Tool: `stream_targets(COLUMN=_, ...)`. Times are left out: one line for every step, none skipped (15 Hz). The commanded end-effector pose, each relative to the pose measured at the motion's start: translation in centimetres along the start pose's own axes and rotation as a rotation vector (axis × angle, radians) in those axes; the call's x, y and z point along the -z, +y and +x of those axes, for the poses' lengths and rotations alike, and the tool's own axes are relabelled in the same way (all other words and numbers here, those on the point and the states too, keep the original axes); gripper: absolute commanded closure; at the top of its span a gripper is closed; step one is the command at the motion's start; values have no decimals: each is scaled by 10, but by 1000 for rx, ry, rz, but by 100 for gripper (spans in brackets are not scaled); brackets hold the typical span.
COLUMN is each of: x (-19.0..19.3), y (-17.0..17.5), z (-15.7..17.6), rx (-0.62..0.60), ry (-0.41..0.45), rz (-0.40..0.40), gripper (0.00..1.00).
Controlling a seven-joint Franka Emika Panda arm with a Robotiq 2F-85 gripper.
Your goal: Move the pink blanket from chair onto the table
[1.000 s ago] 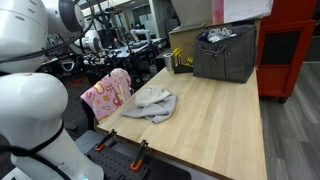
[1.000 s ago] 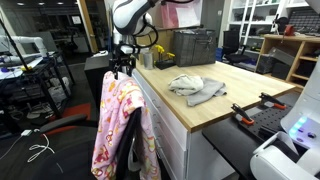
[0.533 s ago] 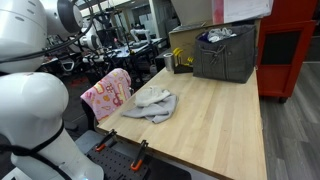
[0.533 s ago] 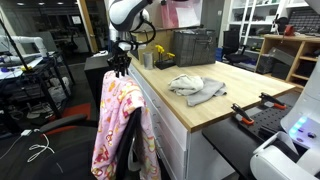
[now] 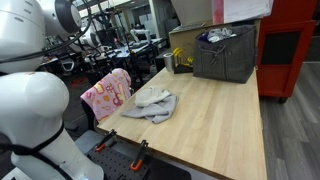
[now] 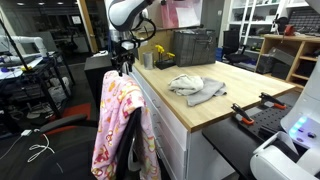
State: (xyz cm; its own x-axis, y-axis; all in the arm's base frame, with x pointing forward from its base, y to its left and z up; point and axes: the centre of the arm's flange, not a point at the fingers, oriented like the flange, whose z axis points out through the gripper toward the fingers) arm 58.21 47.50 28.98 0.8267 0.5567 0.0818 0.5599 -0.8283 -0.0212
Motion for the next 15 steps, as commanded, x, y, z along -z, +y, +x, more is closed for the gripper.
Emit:
stream_targets(x=-7, y=2, z=1, rx=12, ry=-45, rz=-11, gripper=0)
stream_targets(x=-13, y=-1, z=1, rx=9, ry=-53, rz=4, gripper=0)
stream_targets(x=-18, y=-4, z=0, rx=11, ry=-59, rz=15, gripper=0)
stream_targets(x=-24, y=-8, z=0, rx=12, ry=-65, rz=28, gripper=25)
stream_targets(x=-30, y=-11, z=-1, rx=13, ry=-74, rz=34, gripper=25)
stream_targets(x=-33, y=-14, z=-2, rx=15, ry=-81, rz=36, gripper=28)
stream_targets(x=-36, y=-16, z=-3, rx=18, ry=-83, rz=39, gripper=34)
stream_targets(x=-38, y=-18, z=-4, rx=23, ry=-86, rz=38, gripper=44)
stream_targets(x=-37, y=-18, z=-4, rx=23, ry=-87, rz=36, gripper=51)
stream_targets(x=-33, y=-17, z=-4, rx=21, ry=-80, rz=33, gripper=58)
stream_targets(x=-29, y=-15, z=-3, rx=15, ry=-73, rz=32, gripper=65)
stream_targets(x=-25, y=-13, z=-2, rx=11, ry=-68, rz=29, gripper=72)
stream_targets(x=-21, y=-12, z=-2, rx=9, ry=-62, rz=28, gripper=80)
stream_targets(x=-18, y=-12, z=-1, rx=8, ry=-57, rz=28, gripper=86)
stream_targets(x=-14, y=-13, z=0, rx=9, ry=-51, rz=28, gripper=92)
